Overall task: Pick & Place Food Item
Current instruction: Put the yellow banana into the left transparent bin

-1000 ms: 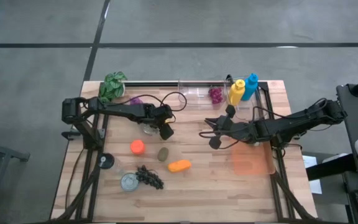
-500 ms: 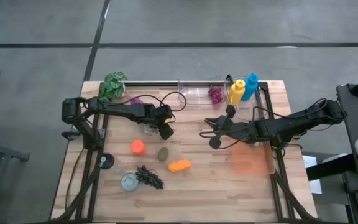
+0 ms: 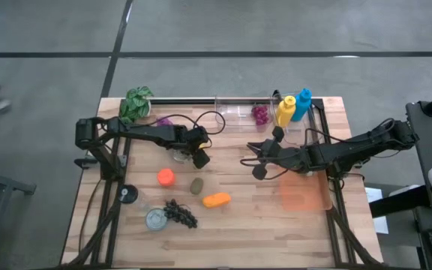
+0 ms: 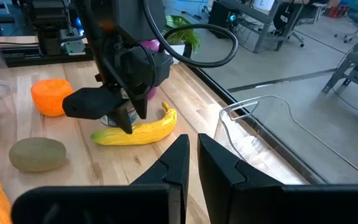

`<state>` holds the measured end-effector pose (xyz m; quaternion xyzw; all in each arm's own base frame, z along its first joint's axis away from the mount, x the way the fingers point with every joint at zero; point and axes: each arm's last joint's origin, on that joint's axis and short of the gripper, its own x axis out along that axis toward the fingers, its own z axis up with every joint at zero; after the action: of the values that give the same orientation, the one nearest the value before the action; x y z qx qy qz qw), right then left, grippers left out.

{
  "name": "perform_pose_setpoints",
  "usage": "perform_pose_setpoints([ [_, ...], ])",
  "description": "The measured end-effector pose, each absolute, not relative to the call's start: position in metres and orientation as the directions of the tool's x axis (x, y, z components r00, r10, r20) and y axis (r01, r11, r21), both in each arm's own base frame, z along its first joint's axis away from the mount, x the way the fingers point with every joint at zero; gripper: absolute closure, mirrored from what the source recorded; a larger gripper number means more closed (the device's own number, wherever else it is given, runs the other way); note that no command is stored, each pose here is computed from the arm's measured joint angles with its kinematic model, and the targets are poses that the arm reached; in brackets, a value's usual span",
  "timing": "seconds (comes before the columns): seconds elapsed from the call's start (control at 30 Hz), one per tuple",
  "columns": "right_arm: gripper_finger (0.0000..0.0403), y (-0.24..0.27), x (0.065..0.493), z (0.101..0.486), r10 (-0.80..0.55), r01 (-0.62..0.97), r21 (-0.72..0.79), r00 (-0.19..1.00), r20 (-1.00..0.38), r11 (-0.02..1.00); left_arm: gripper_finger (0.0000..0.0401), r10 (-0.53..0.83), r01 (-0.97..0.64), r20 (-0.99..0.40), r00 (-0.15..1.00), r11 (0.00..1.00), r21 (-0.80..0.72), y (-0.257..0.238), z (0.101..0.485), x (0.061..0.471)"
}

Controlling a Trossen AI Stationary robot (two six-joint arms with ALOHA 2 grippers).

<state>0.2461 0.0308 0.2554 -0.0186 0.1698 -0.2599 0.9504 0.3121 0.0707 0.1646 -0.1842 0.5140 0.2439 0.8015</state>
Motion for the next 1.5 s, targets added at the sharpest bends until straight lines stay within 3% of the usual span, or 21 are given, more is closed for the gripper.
perform_pose_setpoints([
  [0.83,0.0374,0.031,0.246,0.255,-0.5,0.487,-0.127,0.807,-0.313,0.864,0.0086,0.196,-0.58,-0.918,0.346,0.813,-0.045,0.072,0.153,0.317],
  [1.1,0.0374,0.031,0.246,0.255,-0.5,0.486,-0.127,0.807,-0.313,0.864,0.0077,0.193,-0.579,-0.916,0.352,0.814,-0.05,0.072,0.152,0.318],
  [1.5,0.0374,0.031,0.246,0.255,-0.5,0.486,-0.127,0.807,-0.313,0.865,0.0098,0.194,-0.578,-0.915,0.353,0.814,-0.051,0.072,0.151,0.319],
])
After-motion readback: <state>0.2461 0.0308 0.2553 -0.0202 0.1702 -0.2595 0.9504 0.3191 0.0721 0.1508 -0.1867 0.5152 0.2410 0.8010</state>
